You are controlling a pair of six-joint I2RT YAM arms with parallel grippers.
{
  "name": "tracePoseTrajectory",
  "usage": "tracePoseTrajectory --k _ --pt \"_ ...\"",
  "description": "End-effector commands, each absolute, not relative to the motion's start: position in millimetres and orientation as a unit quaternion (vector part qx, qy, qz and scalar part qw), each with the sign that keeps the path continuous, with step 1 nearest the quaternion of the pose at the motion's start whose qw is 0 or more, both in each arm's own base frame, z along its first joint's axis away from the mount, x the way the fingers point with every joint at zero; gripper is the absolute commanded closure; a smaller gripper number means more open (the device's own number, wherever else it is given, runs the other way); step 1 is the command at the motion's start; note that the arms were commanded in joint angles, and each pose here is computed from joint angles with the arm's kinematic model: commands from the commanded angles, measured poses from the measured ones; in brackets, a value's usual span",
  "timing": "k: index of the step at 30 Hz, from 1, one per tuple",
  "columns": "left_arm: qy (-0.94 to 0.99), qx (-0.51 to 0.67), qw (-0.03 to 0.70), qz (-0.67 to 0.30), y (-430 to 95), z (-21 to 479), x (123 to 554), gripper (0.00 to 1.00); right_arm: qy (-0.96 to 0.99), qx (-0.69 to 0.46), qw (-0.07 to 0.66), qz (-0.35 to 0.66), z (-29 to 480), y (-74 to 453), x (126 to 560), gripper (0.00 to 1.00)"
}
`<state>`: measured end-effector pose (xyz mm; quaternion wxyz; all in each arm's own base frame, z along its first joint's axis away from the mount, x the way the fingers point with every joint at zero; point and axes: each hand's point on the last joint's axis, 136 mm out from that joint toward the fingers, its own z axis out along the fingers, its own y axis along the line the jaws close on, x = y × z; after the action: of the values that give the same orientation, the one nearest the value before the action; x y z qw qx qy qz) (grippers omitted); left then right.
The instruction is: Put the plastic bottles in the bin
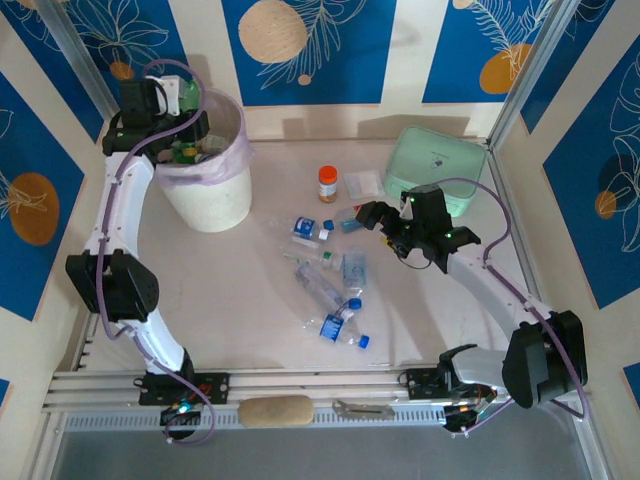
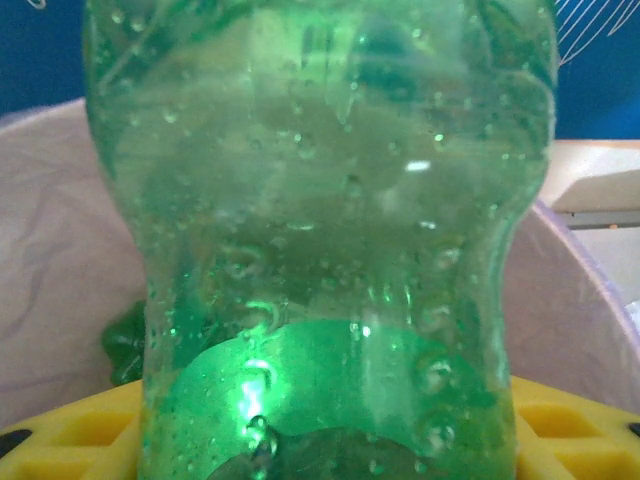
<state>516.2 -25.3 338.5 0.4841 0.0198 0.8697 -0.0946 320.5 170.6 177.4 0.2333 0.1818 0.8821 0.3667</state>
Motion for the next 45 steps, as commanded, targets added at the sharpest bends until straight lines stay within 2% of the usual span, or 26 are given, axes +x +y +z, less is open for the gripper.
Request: tracePoseTrajectory --k 1,4,6,10,12,21,25,34,41,45 --pt "0.867 0.017 0.487 -0.104 -22 346 517 0.55 0.885 0.185 0.232 0.358 174 165 314 0.01" --pt "0.867 0.016 0.487 -0.107 -22 348 516 0.46 0.884 0.187 0.232 0.361 174 165 315 0.01" --pt "0.864 0.013 0.490 -0.110 -23 351 514 0.26 0.884 0.187 0.231 0.362 173 166 315 0.01" --pt "0.858 0.012 0.501 -0.115 -25 364 509 0.14 0.883 0.187 0.231 0.363 173 166 315 0.01" --pt "0.855 0.009 0.506 -0.115 -24 370 505 0.00 0.884 0.187 0.230 0.363 172 167 314 0.01" --pt "0.825 0.009 0.536 -0.177 -43 404 471 0.00 0.885 0.185 0.222 0.365 167 172 317 0.01" --pt "0.810 0.008 0.542 -0.223 -62 403 449 0.00 0.888 0.183 0.213 0.364 162 176 319 0.01" --pt "0.814 0.053 0.507 -0.280 -129 349 389 0.00 0.903 0.204 0.192 0.325 142 173 331 0.01" --pt "0.813 0.072 0.466 -0.340 -189 296 350 0.00 0.902 0.265 0.201 0.277 125 162 363 0.00" --pt "0.823 0.068 0.447 -0.345 -207 265 340 0.00 0.897 0.290 0.204 0.263 120 162 383 0.01"
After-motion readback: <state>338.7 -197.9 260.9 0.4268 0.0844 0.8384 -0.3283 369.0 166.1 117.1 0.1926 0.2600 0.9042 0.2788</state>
